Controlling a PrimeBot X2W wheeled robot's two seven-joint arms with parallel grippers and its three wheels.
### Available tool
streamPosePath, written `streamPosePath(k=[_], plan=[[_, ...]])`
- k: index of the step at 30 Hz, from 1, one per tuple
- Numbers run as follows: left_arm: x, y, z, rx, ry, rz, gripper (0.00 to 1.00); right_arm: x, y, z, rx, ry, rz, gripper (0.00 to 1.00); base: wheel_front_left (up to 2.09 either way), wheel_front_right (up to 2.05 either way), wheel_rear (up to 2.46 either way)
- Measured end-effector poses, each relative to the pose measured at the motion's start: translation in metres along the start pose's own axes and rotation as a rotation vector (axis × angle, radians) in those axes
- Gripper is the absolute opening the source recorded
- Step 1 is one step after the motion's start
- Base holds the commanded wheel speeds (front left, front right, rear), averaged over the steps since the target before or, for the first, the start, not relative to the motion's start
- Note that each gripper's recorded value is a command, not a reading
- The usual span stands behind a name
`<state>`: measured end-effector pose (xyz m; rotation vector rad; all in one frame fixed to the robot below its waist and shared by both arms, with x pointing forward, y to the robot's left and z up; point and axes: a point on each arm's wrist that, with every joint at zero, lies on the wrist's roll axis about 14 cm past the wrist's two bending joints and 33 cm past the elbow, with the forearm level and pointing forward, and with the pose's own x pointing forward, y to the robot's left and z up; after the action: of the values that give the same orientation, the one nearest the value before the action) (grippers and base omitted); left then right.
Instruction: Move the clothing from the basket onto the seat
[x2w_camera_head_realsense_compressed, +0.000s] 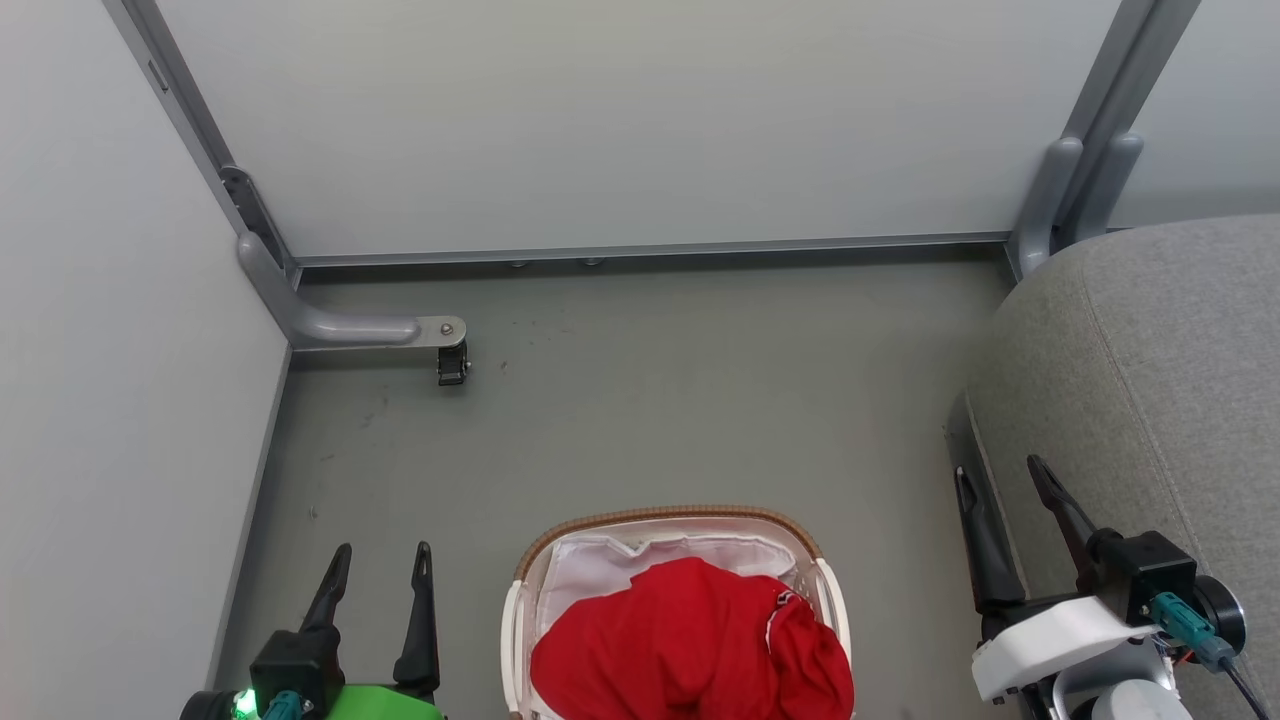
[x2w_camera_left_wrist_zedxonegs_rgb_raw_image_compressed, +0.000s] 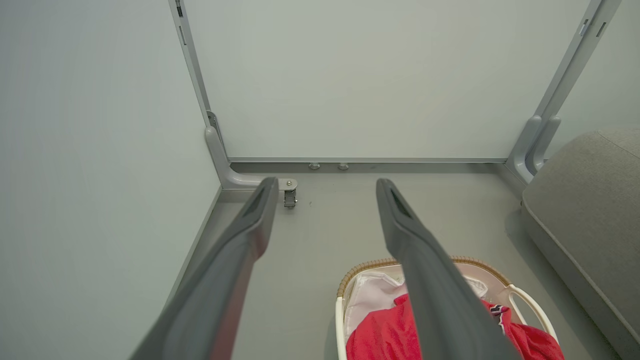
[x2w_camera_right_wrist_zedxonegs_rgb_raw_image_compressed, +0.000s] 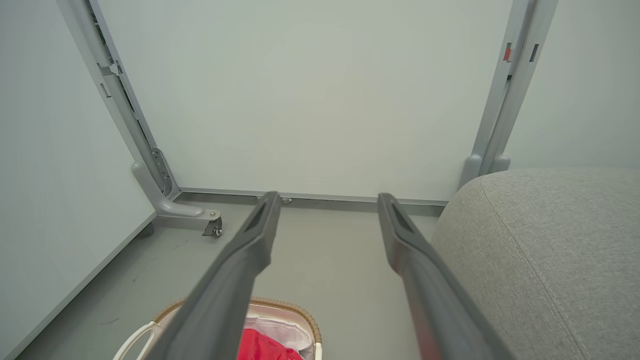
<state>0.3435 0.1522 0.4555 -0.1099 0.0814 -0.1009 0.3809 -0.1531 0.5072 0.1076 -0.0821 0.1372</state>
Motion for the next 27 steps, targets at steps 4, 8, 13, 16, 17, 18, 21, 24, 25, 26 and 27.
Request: streamPosePath(k=[4,8,13,16,17,18,21,24,25,26,27], plan=[[0.0,0.0,0.0,-0.003,0.0,0.001,1.0,0.0,0.0,0.0,0.001,0.001,0.0,1.0,0.0,0.0,0.0],[0.001,0.0,-0.001,-0.004,0.002,0.0,1.0,0.0,0.0,-0.001,0.001,0.002,-0.001,1.0,0.0,0.0,0.0],[0.004,-0.005,-0.003,-0.002,0.008,-0.016,1.0,0.002,-0.006,-0.004,0.001,0.009,-0.016,1.0,0.0,0.0,0.0],[0.013,-0.014,-0.001,0.014,0.005,-0.049,1.0,0.007,-0.014,-0.005,-0.004,0.012,-0.037,1.0,0.0,0.0,0.0],[0.019,-0.016,0.001,0.02,-0.002,-0.061,1.0,0.01,-0.017,-0.005,-0.006,0.01,-0.044,1.0,0.0,0.0,0.0],[0.024,-0.02,0.003,0.03,-0.005,-0.078,1.0,0.013,-0.021,-0.006,-0.01,0.01,-0.054,1.0,0.0,0.0,0.0],[0.039,-0.033,0.002,0.042,-0.004,-0.127,1.0,0.023,-0.03,-0.007,-0.022,0.008,-0.075,1.0,0.0,0.0,0.0],[0.058,-0.045,-0.003,0.064,0.011,-0.176,1.0,0.035,-0.038,-0.008,-0.04,0.002,-0.091,1.0,0.0,0.0,0.0],[0.064,-0.049,-0.008,0.067,0.026,-0.195,1.0,0.04,-0.042,-0.008,-0.044,-0.002,-0.099,1.0,0.0,0.0,0.0],[0.069,-0.053,-0.014,0.068,0.043,-0.211,1.0,0.044,-0.044,-0.008,-0.05,-0.004,-0.104,1.0,0.0,0.0,0.0],[0.074,-0.057,-0.021,0.072,0.063,-0.23,1.0,0.049,-0.048,-0.009,-0.054,-0.007,-0.111,1.0,0.0,0.0,0.0]])
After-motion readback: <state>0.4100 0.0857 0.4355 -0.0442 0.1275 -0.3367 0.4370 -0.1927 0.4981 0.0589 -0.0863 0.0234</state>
